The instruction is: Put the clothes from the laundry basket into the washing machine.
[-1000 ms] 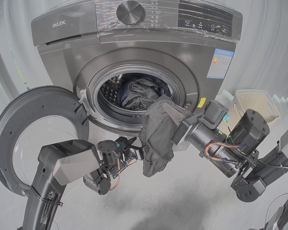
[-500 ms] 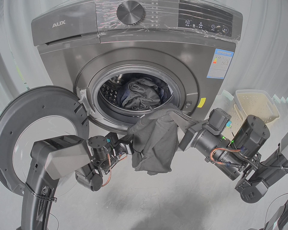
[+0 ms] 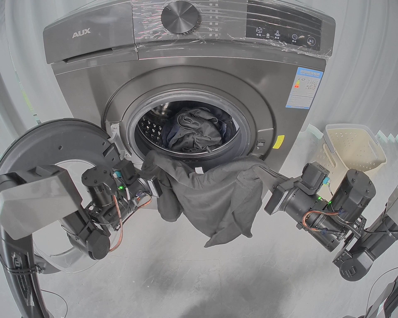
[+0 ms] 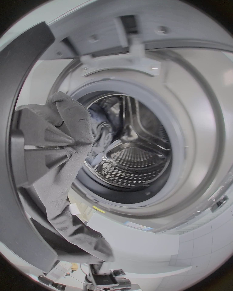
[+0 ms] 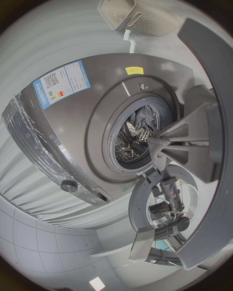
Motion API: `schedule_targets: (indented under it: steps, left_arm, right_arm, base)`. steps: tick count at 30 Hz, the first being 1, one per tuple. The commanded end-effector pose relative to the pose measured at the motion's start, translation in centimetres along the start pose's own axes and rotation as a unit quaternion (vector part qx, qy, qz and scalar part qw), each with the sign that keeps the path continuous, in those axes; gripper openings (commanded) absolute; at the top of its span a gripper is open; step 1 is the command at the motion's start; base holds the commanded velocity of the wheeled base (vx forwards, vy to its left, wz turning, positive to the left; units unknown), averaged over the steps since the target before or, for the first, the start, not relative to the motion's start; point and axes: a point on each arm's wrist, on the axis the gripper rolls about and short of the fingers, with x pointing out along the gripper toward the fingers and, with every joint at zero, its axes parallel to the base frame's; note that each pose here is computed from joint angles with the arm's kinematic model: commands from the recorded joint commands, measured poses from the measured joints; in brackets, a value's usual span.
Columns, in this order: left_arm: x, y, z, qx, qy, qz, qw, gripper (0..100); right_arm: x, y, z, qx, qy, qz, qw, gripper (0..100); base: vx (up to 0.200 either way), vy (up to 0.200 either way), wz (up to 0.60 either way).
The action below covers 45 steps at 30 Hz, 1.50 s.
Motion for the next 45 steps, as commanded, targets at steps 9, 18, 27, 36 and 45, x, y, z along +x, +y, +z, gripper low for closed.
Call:
schedule_targets:
  steps: [9,18,27,36,45]
  left_arm:
    - [-2.5,-2.3,8.5,0.031,-0.108,-0.025,0.9933,0]
    - [-4.5,-3.0,11.4,0.038,-0.145,-0.034,0.9881,0]
    - [-5.2,-3.1,12.0,0.049,-0.15,-0.033,0.9869,0]
    - [-5.7,-3.2,11.8,0.056,-0.144,-0.033,0.9875,0]
    - [-6.1,-3.2,11.8,0.059,-0.141,-0.036,0.9876,0]
  right_arm:
    - [0.7,-1.4,1.1,-0.003,-0.027,-0.026,0.9993,0]
    - [0.7,-1.7,2.8,-0.005,-0.058,-0.027,0.998,0]
    - [1.0,-2.0,4.5,-0.009,-0.092,-0.034,0.9952,0]
    - [0.6,-2.6,5.3,-0.017,-0.103,-0.046,0.9935,0]
    - [0.5,-2.6,5.4,-0.017,-0.106,-0.046,0.9931,0]
  base:
    - [0.0,0.0,0.0]
    - [0.0,0.0,0.0]
    - [0.0,0.0,0.0]
    - [0.0,0.0,0.0]
    - [0.0,0.0,0.0]
